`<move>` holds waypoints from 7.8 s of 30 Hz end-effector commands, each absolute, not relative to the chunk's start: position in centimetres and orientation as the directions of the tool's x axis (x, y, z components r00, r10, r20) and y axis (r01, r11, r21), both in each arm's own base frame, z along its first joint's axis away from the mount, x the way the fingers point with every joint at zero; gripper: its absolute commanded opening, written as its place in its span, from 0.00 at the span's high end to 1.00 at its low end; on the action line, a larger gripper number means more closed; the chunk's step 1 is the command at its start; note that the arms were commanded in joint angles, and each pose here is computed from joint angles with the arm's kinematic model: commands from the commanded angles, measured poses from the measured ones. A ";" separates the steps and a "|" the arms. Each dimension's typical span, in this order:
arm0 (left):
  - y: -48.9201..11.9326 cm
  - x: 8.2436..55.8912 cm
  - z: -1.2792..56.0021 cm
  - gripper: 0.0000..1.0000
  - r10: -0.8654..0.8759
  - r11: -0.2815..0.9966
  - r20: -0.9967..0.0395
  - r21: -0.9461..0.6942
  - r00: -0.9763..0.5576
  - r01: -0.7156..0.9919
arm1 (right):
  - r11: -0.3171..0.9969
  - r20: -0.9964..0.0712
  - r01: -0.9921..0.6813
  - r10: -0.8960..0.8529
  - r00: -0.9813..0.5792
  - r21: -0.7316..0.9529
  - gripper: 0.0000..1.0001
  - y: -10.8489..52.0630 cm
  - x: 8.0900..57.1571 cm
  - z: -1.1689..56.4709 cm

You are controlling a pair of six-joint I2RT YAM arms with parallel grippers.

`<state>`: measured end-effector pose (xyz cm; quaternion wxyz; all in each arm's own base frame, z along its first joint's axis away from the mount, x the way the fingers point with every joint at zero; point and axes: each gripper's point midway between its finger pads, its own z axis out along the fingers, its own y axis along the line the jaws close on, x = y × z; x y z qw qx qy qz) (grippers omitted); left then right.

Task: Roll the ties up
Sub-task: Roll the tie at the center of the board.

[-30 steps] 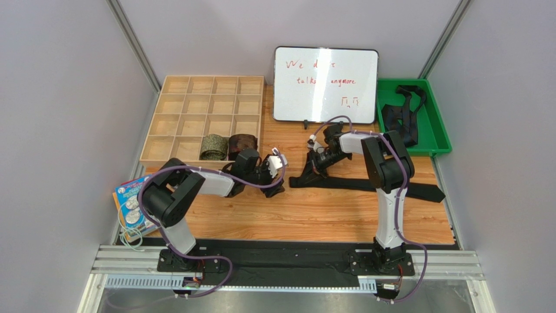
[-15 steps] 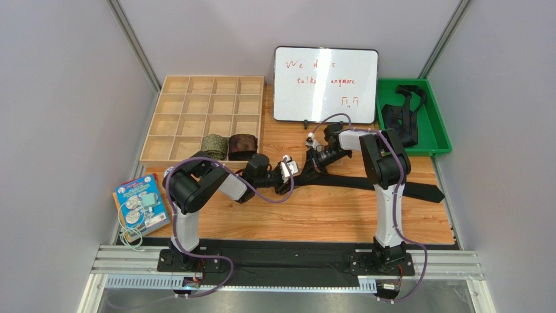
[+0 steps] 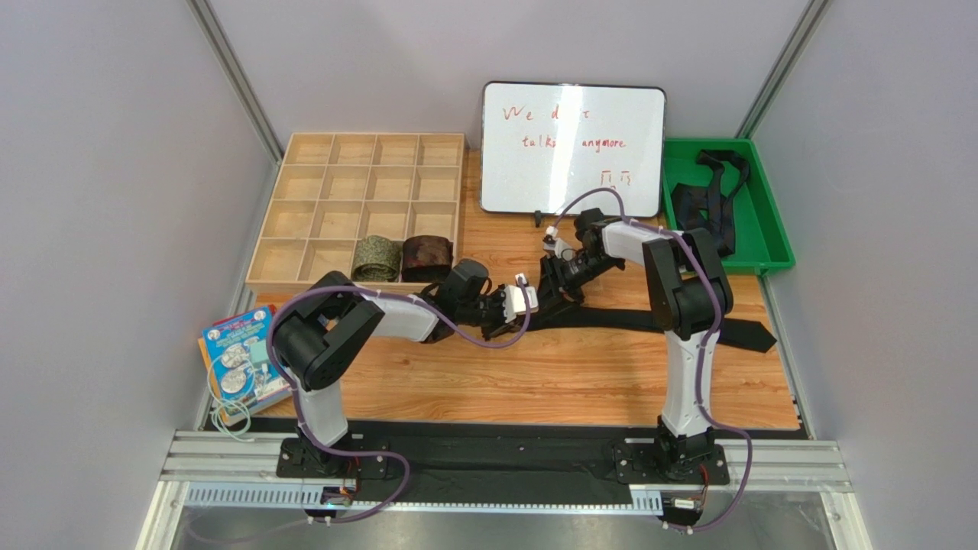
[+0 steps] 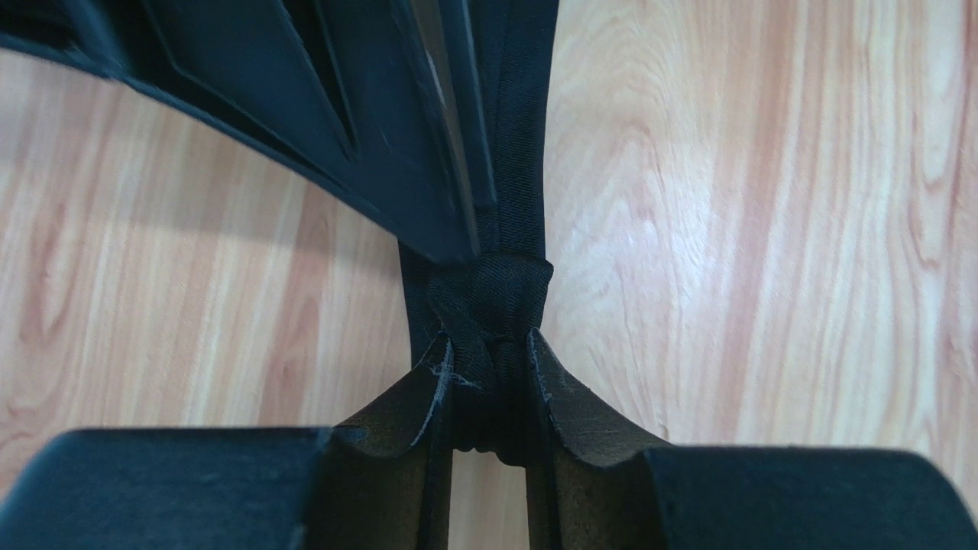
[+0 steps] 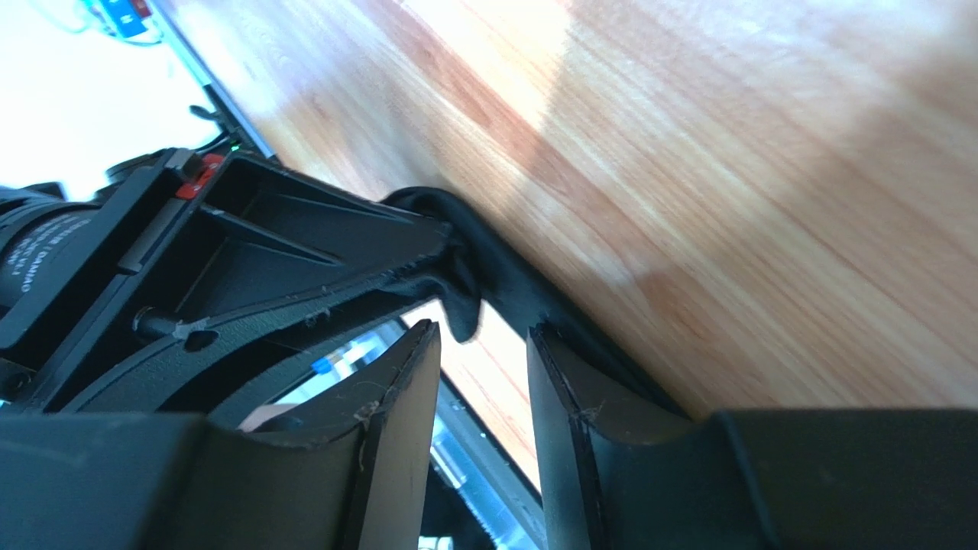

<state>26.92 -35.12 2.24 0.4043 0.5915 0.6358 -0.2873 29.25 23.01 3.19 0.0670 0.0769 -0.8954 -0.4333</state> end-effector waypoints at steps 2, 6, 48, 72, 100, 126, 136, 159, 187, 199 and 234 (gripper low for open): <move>-33.0 24.8 1.1 0.81 0.630 0.101 -0.775 0.019 -0.049 0.995 | 0.651 -0.015 -0.159 -0.221 -0.975 0.743 0.59 22.4 30.1 3.9; -32.9 25.3 1.1 0.81 0.661 0.112 -0.748 0.016 -0.063 0.994 | 0.640 -0.024 -0.180 -0.244 -0.969 0.747 0.60 23.3 29.9 3.7; -30.8 27.7 1.3 0.80 0.644 0.182 -0.729 -0.149 -0.232 0.972 | 0.116 -0.477 -0.993 -0.873 -0.101 -0.002 0.40 18.5 29.2 2.3; -30.2 28.5 1.3 0.81 0.648 0.224 -0.715 -0.152 -0.264 0.963 | 0.000 -0.622 -0.982 -0.774 0.119 -0.188 0.05 18.2 31.0 4.4; -30.2 28.9 1.4 0.81 0.645 0.239 -0.710 -0.165 -0.284 0.957 | -0.099 -0.577 -0.991 -0.806 0.134 -0.092 0.50 17.0 29.5 2.5; -29.7 29.0 2.3 0.82 0.600 0.282 -0.758 -0.096 -0.254 0.955 | 0.576 -0.211 -0.215 -0.075 -0.975 0.788 0.54 27.2 31.7 7.6; -30.4 28.9 2.4 0.82 0.598 0.253 -0.772 -0.070 -0.213 0.965 | 0.603 -0.168 -0.174 -0.067 -0.984 0.779 0.58 28.9 32.2 5.2; -31.2 28.7 1.9 0.71 0.617 0.233 -0.762 -0.062 -0.197 0.970 | 0.712 -0.093 -0.146 -0.113 -0.989 0.686 0.96 27.6 31.2 0.5; -31.4 29.1 6.7 0.48 0.409 0.238 -0.912 0.085 -0.020 0.968 | 0.805 -0.024 -0.137 -0.151 -0.988 0.577 1.00 25.4 30.6 -2.5; -32.9 29.3 5.8 0.61 0.439 0.205 -0.898 0.079 -0.019 0.975 | 0.800 -0.023 -0.138 -0.154 -0.988 0.584 1.00 25.5 30.7 -2.5; -32.7 25.9 0.0 0.63 0.630 0.251 -0.751 -0.047 -0.200 0.967 | 0.678 0.061 -0.071 -0.168 -0.984 0.731 1.00 27.4 26.6 0.4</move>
